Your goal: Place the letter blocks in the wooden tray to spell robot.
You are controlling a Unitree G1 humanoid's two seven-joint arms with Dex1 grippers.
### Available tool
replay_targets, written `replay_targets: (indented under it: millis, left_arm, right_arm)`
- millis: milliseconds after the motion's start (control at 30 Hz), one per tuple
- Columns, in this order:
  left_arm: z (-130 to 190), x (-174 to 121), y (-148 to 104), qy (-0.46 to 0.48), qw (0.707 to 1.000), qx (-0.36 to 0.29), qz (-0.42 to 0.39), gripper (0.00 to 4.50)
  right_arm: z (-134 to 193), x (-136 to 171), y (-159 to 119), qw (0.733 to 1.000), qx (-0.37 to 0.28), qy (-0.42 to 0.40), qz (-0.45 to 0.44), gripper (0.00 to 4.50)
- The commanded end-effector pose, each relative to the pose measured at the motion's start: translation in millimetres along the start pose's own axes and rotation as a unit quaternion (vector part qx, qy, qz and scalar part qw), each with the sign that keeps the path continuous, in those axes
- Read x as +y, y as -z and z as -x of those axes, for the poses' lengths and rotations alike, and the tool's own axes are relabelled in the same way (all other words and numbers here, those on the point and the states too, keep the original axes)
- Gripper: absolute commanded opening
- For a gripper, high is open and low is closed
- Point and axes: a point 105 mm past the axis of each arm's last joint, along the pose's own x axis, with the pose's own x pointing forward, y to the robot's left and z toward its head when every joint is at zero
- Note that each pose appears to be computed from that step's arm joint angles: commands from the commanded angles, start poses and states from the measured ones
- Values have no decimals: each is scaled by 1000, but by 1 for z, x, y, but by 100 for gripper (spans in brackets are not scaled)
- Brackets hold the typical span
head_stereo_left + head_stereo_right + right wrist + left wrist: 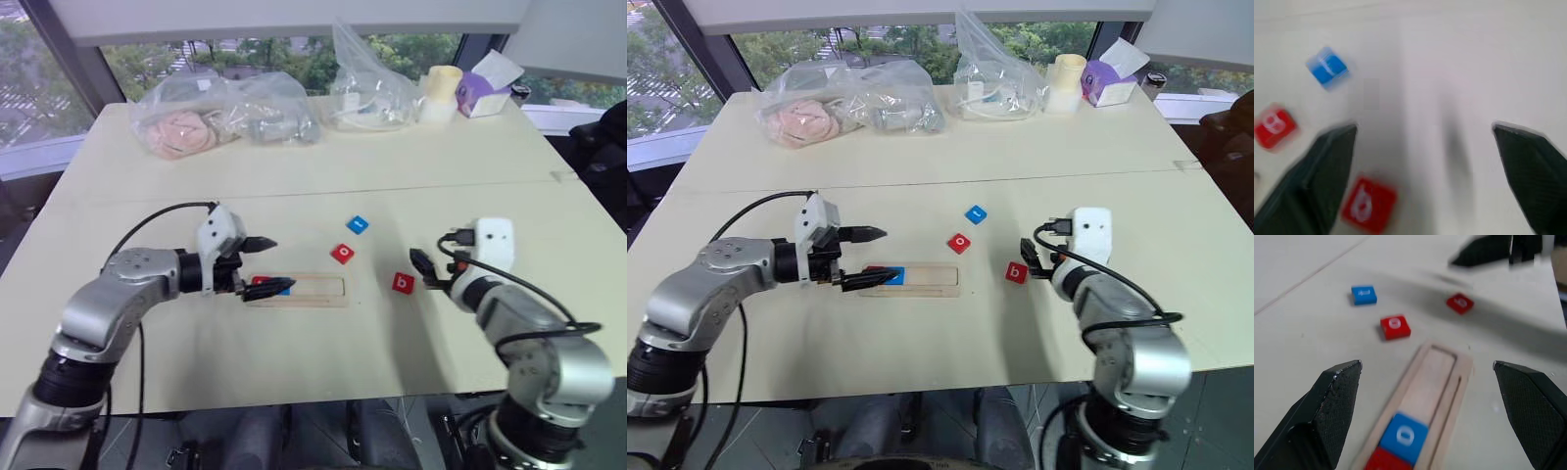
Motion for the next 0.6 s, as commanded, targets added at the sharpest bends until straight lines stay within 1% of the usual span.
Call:
replay_targets:
  millis: [33, 100, 133, 200, 300, 467, 600]
  left_arm:
    - [8, -19, -10, 51, 998, 7, -33, 450]
    - [14, -28, -7, 71, 996, 34, -45, 450]
    - [17, -30, -6, 77, 995, 43, -47, 450]
    - [19, -33, -6, 80, 994, 48, -48, 450]
    - [19, -30, -5, 61, 996, 44, -44, 450]
    - [18, -35, -1, 45, 998, 41, -27, 450]
    - [20, -35, 0, 35, 998, 44, -24, 450]
  right_arm:
    - [13, 26, -2, 980, -16, -179, 89, 447]
    - [19, 12, 12, 957, 10, -244, 156, 447]
    - [21, 5, 17, 949, 20, -261, 175, 447]
    - [26, 1, 23, 934, 24, -303, 186, 447]
    - [15, -8, 31, 918, 39, -321, 229, 447]
    - [-8, -24, 40, 903, 50, -335, 263, 447]
    - [-21, -28, 44, 896, 50, -345, 274, 447]
